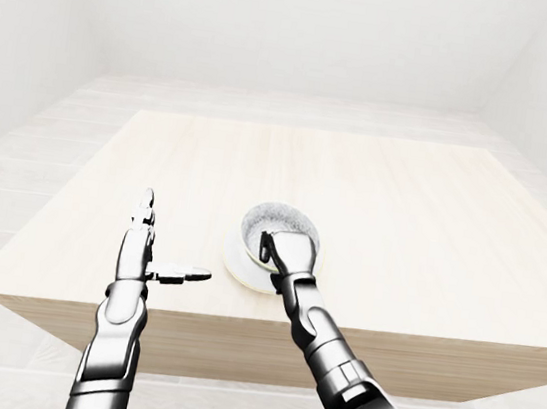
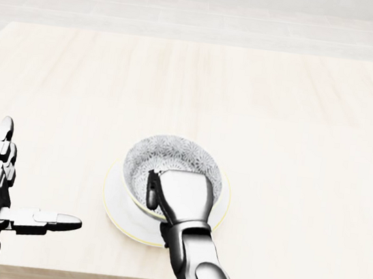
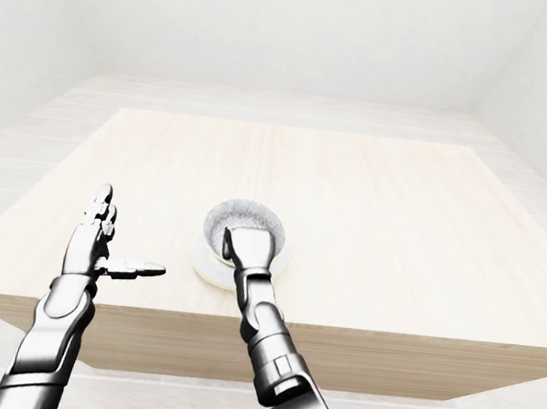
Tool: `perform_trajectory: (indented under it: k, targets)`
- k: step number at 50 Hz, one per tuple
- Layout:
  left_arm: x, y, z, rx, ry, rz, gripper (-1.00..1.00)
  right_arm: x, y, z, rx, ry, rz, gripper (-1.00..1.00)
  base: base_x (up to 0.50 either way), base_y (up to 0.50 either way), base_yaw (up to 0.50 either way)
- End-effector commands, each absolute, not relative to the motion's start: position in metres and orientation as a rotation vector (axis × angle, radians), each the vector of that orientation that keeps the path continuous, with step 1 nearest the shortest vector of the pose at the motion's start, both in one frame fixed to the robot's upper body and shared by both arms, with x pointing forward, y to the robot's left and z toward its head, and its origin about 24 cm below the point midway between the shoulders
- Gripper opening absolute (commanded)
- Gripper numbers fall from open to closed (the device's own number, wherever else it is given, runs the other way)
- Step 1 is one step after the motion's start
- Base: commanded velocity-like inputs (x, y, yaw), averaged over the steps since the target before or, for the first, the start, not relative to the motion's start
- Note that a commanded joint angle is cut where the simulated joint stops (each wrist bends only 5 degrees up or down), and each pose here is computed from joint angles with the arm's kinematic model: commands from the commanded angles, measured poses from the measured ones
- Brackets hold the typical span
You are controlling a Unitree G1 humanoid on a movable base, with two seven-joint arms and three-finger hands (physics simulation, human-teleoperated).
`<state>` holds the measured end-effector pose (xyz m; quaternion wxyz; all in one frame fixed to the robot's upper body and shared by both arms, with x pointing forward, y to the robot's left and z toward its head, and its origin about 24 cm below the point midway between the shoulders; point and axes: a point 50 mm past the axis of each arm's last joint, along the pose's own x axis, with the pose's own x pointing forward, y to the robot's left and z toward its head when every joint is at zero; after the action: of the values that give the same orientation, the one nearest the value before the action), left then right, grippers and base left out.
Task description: Put the bowl on the plate.
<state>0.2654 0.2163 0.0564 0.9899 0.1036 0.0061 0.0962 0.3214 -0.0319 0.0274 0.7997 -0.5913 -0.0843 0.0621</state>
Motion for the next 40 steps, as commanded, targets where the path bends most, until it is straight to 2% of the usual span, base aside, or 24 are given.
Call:
perform_trajectory:
  k: [1,40]
  targets:
    - [0.2657,0.2168,0.0563,0.204,0.013,0.194,1.00,0.3230,-0.0312,0.0297,-1.241,-0.200,0.095,-1.00,0.00,0.00,0.00]
    - [0.2665,0.2186,0.0534,0.204,0.017,0.196,1.00,0.3249,-0.0314,0.0226,-1.243,-0.177,0.090,-1.00,0.00,0.00,0.00]
